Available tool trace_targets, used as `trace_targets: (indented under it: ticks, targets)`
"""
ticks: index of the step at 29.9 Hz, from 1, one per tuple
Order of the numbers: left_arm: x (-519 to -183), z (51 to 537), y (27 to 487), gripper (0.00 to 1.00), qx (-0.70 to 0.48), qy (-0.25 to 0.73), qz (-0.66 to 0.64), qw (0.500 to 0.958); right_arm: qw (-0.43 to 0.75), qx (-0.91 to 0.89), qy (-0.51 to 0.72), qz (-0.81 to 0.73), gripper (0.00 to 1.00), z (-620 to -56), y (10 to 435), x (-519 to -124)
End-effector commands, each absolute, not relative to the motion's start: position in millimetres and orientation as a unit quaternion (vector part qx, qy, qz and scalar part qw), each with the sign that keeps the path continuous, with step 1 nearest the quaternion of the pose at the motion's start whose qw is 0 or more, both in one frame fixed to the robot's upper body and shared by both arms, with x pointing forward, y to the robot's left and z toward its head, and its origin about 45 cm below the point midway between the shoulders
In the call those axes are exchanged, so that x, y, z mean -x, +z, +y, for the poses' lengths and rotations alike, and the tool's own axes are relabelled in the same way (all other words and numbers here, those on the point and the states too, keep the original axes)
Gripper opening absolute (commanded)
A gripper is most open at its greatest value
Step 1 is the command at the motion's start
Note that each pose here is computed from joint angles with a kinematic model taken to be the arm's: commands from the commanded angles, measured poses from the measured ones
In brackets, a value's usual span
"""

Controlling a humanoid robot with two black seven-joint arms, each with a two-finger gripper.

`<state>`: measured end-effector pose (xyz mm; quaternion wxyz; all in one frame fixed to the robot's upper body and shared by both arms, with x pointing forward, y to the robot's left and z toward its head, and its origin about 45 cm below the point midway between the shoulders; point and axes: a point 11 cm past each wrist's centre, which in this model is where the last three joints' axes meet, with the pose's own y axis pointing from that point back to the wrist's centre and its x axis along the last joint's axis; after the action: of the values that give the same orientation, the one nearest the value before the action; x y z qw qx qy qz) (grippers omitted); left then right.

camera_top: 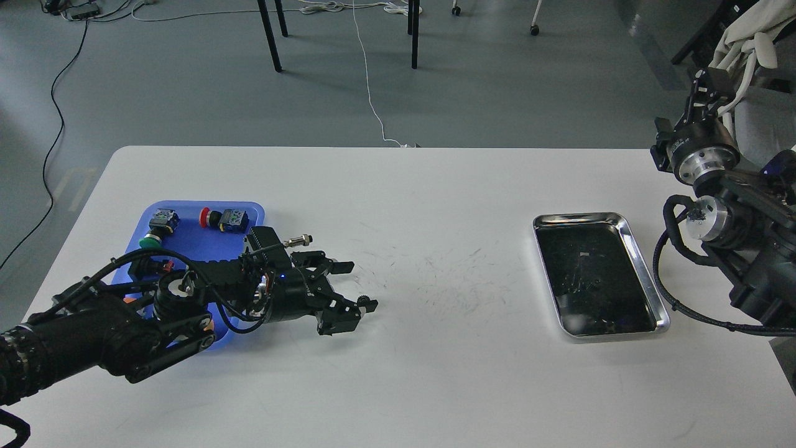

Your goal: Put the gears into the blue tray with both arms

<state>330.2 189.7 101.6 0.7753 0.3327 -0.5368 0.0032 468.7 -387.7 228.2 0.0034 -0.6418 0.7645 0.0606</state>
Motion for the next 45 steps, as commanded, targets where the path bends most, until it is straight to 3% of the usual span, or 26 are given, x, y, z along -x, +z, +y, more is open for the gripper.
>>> trace_targets:
  ticks: [1,11,23,40,45]
  targets:
    - [-329,183,100,0.90,-0.327,0.003,-0.538,0.777,0.004,0.641,0.059,0.765,0.97,-388,229,-469]
    - [-329,173,92,0.87,-0.322,0.005,-0.544,0.775,0.000,0.642,0.058,0.764,0.97,-388,227,-468]
    - [-322,181,83,0.72,-0.326,-0.009,-0.564,0.759,-0.004,0.641,0.058,0.765,0.97,-389,224,-466]
    - [-317,190,75,0.60,-0.329,-0.009,-0.576,0.749,-0.008,0.640,0.056,0.766,0.97,-390,222,-465]
    - [-317,191,73,0.47,-0.332,-0.009,-0.574,0.748,-0.010,0.641,0.056,0.765,0.97,-389,222,-465]
